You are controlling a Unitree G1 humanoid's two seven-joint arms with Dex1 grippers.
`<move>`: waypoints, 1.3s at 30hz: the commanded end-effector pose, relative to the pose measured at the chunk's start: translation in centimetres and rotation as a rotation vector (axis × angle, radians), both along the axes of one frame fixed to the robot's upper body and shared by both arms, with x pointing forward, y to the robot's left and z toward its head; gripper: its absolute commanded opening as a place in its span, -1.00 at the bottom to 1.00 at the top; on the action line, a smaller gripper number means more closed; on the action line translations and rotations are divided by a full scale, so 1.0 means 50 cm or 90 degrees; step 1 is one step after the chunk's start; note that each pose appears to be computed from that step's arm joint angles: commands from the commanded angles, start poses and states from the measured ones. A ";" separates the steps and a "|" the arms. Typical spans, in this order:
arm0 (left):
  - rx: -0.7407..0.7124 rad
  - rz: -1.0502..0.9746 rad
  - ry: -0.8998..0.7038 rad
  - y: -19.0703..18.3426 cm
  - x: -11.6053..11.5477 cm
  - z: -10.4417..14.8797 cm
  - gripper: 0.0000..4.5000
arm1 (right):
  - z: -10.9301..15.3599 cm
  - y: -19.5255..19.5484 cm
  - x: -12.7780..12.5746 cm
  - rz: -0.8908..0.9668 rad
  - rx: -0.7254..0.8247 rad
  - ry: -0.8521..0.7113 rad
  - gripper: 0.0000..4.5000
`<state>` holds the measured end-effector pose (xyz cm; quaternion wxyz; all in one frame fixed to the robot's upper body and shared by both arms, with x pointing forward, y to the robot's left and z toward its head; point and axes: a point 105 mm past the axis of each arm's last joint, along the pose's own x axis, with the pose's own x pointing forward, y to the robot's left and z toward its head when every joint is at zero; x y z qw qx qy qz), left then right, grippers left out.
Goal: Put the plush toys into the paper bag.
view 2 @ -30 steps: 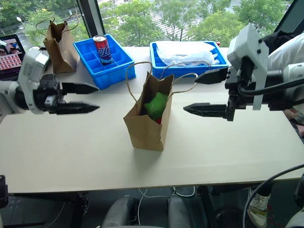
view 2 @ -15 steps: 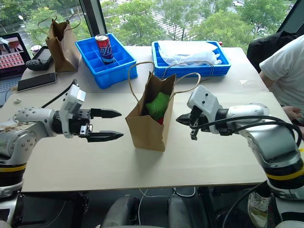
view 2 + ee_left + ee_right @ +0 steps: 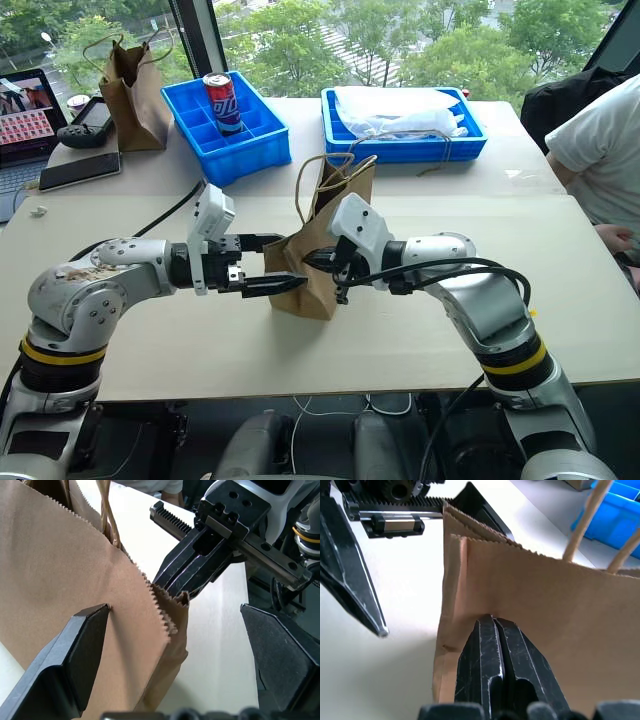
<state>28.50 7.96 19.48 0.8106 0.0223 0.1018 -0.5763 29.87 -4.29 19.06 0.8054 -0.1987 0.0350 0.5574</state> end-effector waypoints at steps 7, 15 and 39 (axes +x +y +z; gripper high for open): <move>0.019 0.002 -0.037 -0.012 -0.005 0.010 1.00 | 0.039 0.025 0.036 -0.020 0.024 -0.061 -0.98; 0.083 0.040 -0.077 -0.011 0.018 -0.020 0.77 | 0.047 0.029 0.045 -0.035 0.036 -0.072 -1.00; 0.206 -0.113 -0.345 0.029 0.108 0.032 -0.99 | 0.116 -0.091 -0.074 0.026 -0.015 -0.028 -1.00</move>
